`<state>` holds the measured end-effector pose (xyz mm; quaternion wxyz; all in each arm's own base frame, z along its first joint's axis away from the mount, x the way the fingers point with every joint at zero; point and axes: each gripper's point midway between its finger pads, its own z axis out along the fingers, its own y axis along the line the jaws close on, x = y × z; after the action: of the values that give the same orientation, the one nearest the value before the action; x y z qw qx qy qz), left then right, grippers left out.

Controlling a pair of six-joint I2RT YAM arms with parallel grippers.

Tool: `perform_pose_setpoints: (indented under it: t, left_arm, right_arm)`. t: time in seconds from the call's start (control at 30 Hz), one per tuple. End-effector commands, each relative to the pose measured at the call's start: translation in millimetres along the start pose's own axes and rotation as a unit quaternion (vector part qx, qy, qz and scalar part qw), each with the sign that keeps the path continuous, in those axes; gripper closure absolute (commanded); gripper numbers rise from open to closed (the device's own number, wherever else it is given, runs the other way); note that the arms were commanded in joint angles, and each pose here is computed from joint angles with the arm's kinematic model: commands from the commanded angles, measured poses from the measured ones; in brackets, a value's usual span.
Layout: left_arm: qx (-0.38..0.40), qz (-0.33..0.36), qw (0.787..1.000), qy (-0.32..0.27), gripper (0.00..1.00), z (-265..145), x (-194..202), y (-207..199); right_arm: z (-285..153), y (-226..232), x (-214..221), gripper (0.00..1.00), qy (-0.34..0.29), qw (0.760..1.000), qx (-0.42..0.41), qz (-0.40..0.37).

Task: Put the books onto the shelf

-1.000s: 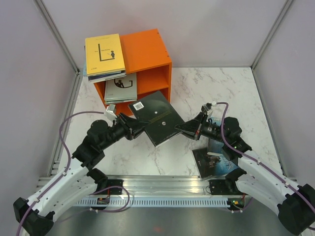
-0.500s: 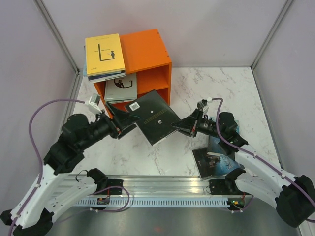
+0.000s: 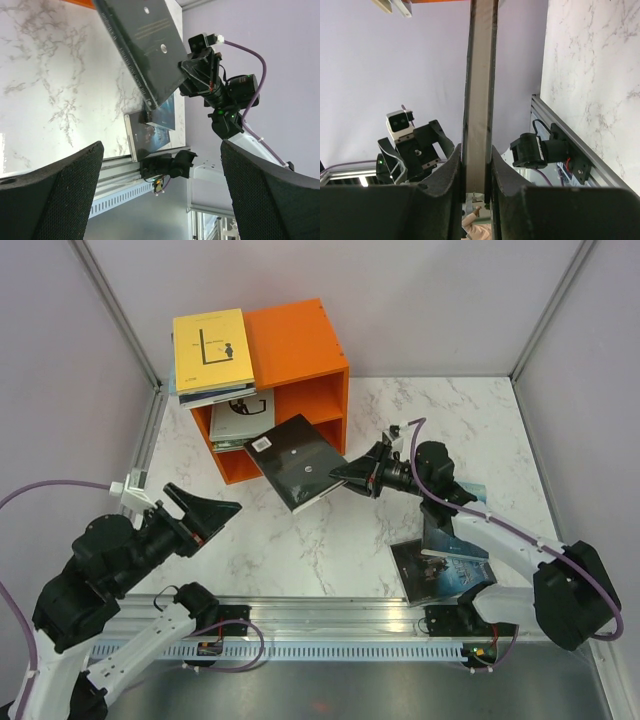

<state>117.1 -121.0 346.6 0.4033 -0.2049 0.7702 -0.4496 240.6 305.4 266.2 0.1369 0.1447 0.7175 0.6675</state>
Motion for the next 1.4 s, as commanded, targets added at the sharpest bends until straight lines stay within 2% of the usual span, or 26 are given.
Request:
perform_pose_setpoints:
  t: [0.0,0.33,0.6,0.8,0.83,1.1,1.37]
  left_arm:
    - [-0.026,0.022,0.999,-0.033,0.0,-19,-12,13]
    - [-0.035,0.026,0.998,-0.052,0.0,-36,-21,17]
    - [-0.041,0.028,0.997,-0.056,0.0,-37,-24,19]
    - [-0.044,0.031,0.997,-0.049,0.0,-34,-23,19]
    - [-0.045,0.03,0.997,-0.048,0.0,-34,-22,19]
    - [-0.041,0.014,0.998,-0.049,0.0,-39,-22,21]
    - [-0.05,0.005,0.997,-0.058,0.0,-57,-28,24]
  right_arm:
    - [-8,105,2,1.0,0.0,0.982,-0.158,-0.105]
    - [1,119,-5,1.0,0.002,0.978,-0.185,-0.096]
    - [16,116,-23,1.0,-0.028,0.98,-0.165,-0.104]
    - [59,106,-56,1.0,-0.043,0.982,-0.151,-0.102]
    - [62,116,-61,1.0,-0.047,0.98,-0.163,-0.108]
    - [108,110,-103,1.0,-0.129,0.977,-0.148,-0.088]
    - [163,80,-94,1.0,-0.177,0.978,-0.095,-0.049]
